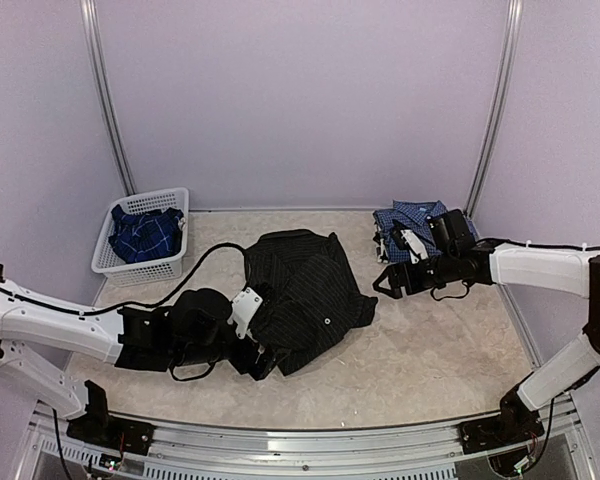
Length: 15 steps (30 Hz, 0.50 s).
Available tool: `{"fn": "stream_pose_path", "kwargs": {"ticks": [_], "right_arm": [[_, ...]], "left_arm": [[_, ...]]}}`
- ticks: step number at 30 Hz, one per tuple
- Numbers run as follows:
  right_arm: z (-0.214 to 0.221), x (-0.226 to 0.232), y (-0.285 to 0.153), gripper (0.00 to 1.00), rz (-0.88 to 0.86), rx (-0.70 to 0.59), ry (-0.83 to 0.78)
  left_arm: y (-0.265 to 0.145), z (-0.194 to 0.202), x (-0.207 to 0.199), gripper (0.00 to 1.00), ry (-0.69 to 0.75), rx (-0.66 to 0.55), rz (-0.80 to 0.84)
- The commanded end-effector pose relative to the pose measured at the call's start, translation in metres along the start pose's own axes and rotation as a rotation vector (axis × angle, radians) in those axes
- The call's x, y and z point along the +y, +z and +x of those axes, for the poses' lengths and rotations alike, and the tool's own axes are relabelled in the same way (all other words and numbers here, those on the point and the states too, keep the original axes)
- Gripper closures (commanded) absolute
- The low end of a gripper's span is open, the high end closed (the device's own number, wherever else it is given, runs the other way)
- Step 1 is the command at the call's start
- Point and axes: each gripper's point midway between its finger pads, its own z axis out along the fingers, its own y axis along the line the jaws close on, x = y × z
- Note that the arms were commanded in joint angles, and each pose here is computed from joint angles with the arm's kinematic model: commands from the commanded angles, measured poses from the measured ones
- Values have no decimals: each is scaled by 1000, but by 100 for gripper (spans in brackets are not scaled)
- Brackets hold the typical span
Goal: Fold and stack the long sleeve shirts
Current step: Adjust the square-folded shirt at the center of the board.
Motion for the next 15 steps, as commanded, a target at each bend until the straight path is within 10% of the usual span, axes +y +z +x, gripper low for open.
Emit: {"fn": "stream_pose_path", "kwargs": {"ticks": [1, 15], "right_arm": [[14, 9, 24, 16, -89, 27, -3], [19, 23, 72, 22, -260, 75, 16]], "left_arm": [[-3, 3, -4, 1, -253, -27, 64], [27, 34, 57, 1, -586, 82, 28]]}}
